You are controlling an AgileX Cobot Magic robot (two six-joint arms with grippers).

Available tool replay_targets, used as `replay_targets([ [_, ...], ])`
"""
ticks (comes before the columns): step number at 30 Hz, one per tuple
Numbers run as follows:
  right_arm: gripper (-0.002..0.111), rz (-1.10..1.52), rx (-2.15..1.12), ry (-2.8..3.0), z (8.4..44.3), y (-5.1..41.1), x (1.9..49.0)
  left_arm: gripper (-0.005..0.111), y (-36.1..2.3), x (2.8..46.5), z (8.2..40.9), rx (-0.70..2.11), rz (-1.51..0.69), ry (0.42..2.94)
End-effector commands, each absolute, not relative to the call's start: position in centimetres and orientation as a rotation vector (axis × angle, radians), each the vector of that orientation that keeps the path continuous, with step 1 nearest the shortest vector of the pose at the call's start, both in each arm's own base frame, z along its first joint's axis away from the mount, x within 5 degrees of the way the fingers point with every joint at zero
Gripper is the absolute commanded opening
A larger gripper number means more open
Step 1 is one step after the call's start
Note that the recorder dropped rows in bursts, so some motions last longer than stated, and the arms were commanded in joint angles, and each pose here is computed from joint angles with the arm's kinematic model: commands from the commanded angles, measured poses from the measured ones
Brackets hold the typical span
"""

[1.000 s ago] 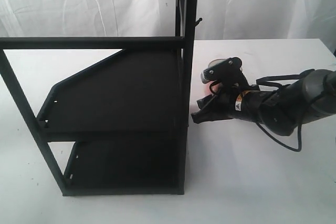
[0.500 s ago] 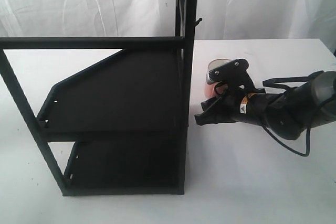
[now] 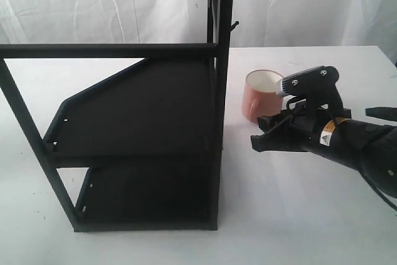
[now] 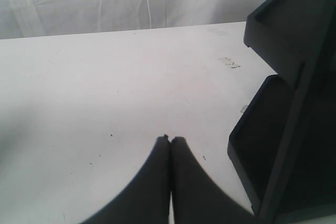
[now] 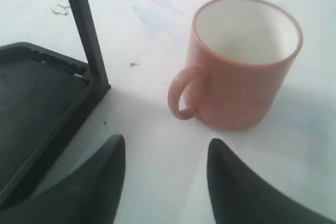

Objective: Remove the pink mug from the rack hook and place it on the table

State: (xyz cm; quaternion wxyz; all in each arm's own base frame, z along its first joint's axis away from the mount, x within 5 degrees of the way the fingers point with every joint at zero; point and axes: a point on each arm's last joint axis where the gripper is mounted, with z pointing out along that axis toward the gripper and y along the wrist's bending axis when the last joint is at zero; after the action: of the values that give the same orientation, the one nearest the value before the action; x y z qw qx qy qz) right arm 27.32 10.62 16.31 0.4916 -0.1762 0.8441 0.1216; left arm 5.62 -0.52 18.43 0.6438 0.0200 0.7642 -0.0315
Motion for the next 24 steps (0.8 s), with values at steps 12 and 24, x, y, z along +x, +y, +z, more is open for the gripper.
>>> replay_targets([
  [12, 0.012, 0.31, -0.308, 1.956, 22.4, 7.4, 19.8, 0.0, -0.5, 5.6, 18.4, 0.043, -0.069, 1.736],
  [24, 0.0, 0.256, -0.214, 1.855, 27.6, 3.6, 11.4, 0.0, -0.5, 5.6, 18.4, 0.043, -0.069, 1.736],
])
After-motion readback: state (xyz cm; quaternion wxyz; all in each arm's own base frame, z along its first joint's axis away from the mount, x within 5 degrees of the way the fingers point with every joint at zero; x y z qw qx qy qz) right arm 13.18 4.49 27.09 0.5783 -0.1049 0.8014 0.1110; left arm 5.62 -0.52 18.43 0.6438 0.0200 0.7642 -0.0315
